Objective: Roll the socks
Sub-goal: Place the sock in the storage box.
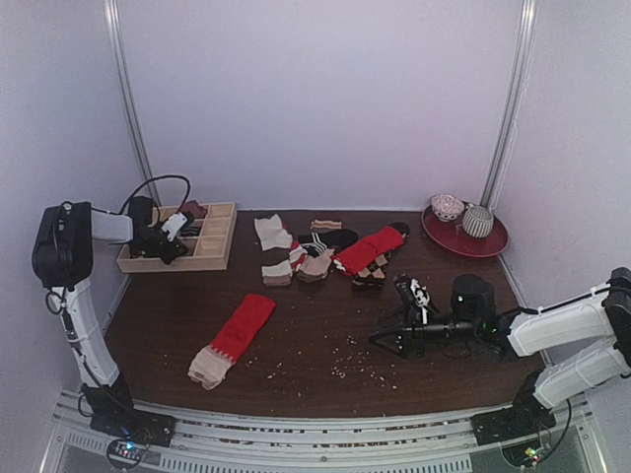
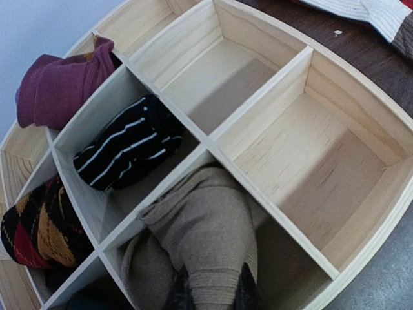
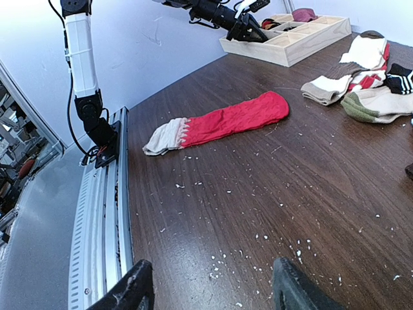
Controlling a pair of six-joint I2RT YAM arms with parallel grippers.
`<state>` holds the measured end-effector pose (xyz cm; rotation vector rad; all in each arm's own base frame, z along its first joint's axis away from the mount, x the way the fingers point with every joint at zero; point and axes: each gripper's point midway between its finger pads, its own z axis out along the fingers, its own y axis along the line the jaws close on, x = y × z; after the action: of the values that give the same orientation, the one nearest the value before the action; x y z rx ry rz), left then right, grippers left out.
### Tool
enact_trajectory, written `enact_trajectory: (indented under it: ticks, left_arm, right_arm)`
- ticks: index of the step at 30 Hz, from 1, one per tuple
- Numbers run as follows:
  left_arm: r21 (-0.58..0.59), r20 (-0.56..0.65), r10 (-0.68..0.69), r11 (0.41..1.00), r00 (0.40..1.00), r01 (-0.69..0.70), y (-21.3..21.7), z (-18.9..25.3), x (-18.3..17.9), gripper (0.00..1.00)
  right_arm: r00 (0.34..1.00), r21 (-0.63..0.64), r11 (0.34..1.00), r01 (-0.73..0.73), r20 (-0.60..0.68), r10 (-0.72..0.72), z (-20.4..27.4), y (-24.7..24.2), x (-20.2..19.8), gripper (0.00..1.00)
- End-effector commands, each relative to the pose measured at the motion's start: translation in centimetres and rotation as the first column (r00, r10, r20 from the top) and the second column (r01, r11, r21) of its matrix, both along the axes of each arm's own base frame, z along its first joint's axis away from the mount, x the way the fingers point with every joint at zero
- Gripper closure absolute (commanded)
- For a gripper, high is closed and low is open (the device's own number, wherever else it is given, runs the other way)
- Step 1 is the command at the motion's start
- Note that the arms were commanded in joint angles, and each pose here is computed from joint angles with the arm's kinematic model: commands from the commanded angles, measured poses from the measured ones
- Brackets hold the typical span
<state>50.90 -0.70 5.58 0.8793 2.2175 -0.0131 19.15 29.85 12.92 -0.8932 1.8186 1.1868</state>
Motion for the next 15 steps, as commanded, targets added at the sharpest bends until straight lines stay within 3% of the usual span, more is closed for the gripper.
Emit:
enact_trajectory:
  ticks: [1, 8, 13, 15]
  left_arm:
    - [-0.005, -0.297, 0.08, 0.996, 0.952, -0.086, 1.1, -4.8, -4.7, 1.0]
    - [0.049, -0.389, 0.182, 0.983, 0.903, -0.176, 2.3, -5.1, -5.5, 1.0]
    - [0.075, -0.435, 0.223, 0.974, 0.872, -0.212, 2.8, -5.8, -5.4, 0.93]
    - [0.055, -0.427, 0.213, 0.976, 0.879, -0.209, 2.4, -5.6, -4.9, 0.87]
  right_arm:
    - [1.0, 0.028, 1.0, 0.0, 0.016, 0.0, 1.1, -0.2, -0.1, 0.37]
    - [1.0, 0.04, 0.999, -0.007, 0.018, 0.006, 1.3, -0.2, -0.3, 0.37]
    - [1.0, 0.038, 0.999, -0.006, 0.018, 0.005, 1.3, -0.3, -0.3, 0.37]
    - [1.0, 0.038, 0.999, -0.006, 0.02, 0.005, 1.3, -0.3, -0.3, 0.37]
